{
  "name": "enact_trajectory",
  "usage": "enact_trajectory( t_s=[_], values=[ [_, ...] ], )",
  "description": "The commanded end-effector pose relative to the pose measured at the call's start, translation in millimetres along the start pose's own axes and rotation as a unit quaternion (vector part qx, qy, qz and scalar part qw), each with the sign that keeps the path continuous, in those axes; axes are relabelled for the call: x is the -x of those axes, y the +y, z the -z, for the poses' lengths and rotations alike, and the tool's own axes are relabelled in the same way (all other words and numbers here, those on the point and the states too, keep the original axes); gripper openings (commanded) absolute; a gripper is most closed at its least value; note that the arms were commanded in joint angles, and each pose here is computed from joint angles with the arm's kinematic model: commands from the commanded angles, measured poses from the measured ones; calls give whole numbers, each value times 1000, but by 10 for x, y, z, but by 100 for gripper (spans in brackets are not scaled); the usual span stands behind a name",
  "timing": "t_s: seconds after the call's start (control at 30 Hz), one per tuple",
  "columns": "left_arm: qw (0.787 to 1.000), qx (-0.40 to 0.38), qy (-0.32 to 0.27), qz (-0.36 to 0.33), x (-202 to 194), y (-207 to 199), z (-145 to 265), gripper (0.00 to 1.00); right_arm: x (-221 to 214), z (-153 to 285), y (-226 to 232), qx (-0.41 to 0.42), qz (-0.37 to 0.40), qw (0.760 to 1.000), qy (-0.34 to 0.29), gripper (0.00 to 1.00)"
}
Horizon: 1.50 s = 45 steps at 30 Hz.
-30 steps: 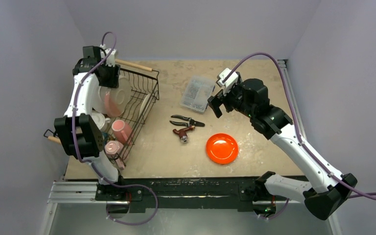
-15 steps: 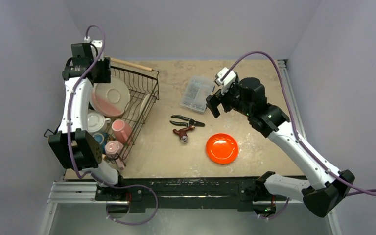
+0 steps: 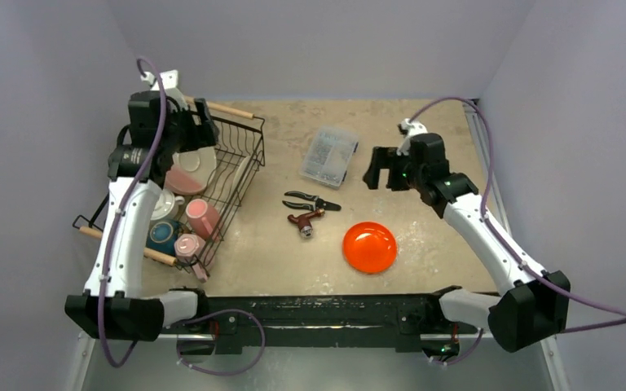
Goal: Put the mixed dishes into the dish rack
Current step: Insert the plate into the dish rack, then pick up the plate at the center of the board.
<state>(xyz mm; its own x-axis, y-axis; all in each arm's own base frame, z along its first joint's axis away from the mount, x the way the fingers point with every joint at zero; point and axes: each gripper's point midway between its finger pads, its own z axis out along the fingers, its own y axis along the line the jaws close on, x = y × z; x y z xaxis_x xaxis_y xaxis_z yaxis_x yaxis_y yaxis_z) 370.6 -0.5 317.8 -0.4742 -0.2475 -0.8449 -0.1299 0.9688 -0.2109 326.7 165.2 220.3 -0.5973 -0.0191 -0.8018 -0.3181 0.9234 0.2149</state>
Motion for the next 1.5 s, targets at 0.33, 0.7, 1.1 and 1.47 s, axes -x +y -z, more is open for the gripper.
enact_trajectory(
  t_s=[0.33,0.7,1.1,1.47],
  values=[
    [951,-290,67,-81,-1006,-1536,788,75,-1792,57,-771,-91,-419,897,108,89],
    [932,-339,71,-104,-1027,-1838,959,75,-1975,-102,-772,-54,-392,908,137,53],
    [926,-349,87,-109,-1049,-1865,1007,74,-2102,-167,-825,-40,-318,929,186,21],
    [905,-376,44,-193,-1089,-2062,1031,80,-1479,-20,-703,-26,-334,923,190,0]
  ],
)
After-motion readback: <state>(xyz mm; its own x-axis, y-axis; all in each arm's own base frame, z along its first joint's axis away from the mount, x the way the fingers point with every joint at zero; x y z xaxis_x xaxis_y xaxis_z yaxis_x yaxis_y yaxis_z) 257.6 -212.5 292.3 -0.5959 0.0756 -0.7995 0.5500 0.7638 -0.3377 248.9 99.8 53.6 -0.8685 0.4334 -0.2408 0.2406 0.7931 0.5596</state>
